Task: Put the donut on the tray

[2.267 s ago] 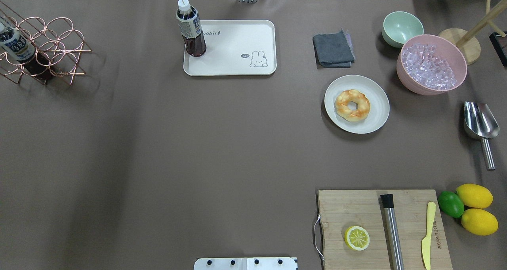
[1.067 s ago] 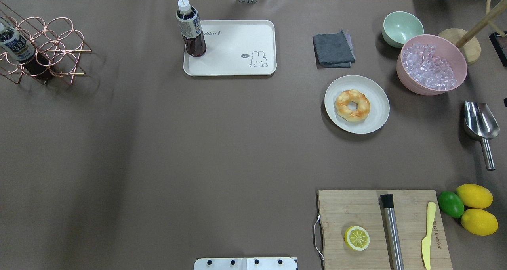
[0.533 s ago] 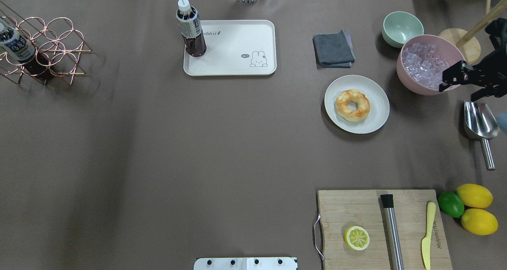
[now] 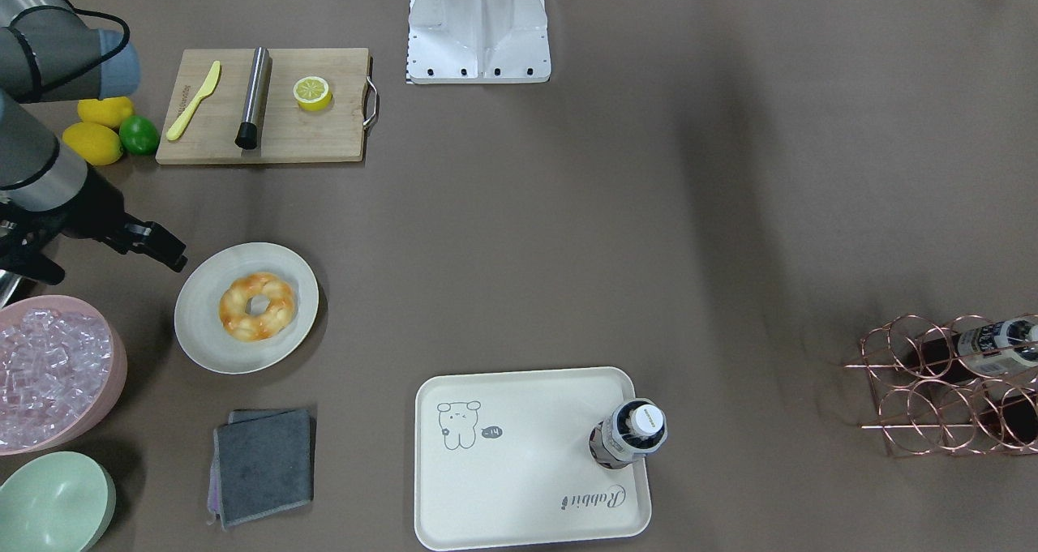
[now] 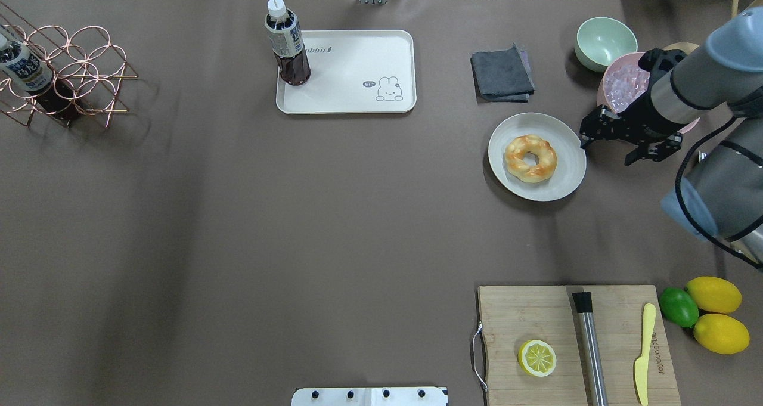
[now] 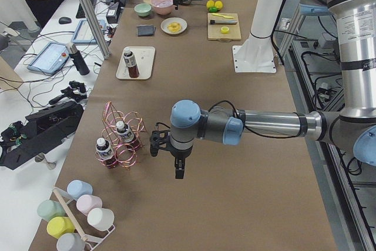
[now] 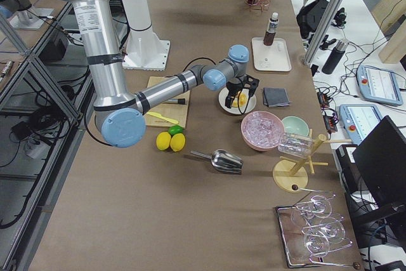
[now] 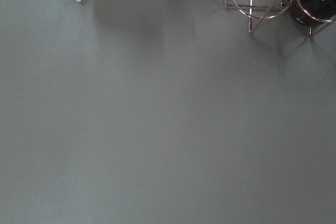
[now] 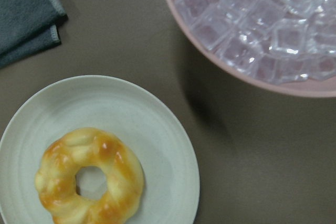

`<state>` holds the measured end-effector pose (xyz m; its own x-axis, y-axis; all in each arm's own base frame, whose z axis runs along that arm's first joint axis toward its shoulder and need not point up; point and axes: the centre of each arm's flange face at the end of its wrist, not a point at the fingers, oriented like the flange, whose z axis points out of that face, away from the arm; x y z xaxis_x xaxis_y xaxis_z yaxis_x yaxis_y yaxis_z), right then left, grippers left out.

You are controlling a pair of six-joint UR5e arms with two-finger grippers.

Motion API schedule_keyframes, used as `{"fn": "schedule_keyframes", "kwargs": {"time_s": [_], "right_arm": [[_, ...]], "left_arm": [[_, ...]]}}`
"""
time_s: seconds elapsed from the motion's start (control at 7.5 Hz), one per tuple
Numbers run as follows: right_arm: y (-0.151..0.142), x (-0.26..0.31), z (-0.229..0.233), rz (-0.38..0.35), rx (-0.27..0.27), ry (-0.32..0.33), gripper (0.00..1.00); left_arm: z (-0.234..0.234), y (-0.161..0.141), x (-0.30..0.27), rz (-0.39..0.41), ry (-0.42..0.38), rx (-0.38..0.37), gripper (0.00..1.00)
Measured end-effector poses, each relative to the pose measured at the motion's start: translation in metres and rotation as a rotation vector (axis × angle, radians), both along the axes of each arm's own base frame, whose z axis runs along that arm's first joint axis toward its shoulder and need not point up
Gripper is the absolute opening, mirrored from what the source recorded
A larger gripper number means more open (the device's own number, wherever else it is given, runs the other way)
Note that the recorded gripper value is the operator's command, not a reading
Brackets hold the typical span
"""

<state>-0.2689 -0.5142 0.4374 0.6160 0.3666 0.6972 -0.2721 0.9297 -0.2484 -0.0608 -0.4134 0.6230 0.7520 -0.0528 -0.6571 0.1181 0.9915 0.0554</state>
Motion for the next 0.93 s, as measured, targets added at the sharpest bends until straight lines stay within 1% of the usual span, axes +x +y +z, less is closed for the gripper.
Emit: {"fn": "schedule_keyframes", "kwargs": {"time_s": [0.13,0.4,0.67,0.93], "right_arm": [[0.002,-0.025,0.003,0.015,-0.004,-0.001,0.89],[0.003,-0.051,0.021,0.023,-0.011,0.015,0.88],[0.006,-0.065,0.034,0.021,-0.013,0.043,0.88],[0.008,-0.07,0.038,0.02,-0.019,0.052,0.87]], "left_arm": [[0.0,0.0,0.0,0.0,0.0,0.0,0.98],[0.002,0.0,0.0,0.0,0.0,-0.001,0.98],[0.001,0.001,-0.001,-0.003,0.0,0.0,0.98],[0.001,0.002,-0.002,-0.004,-0.001,0.001,0.98]]}}
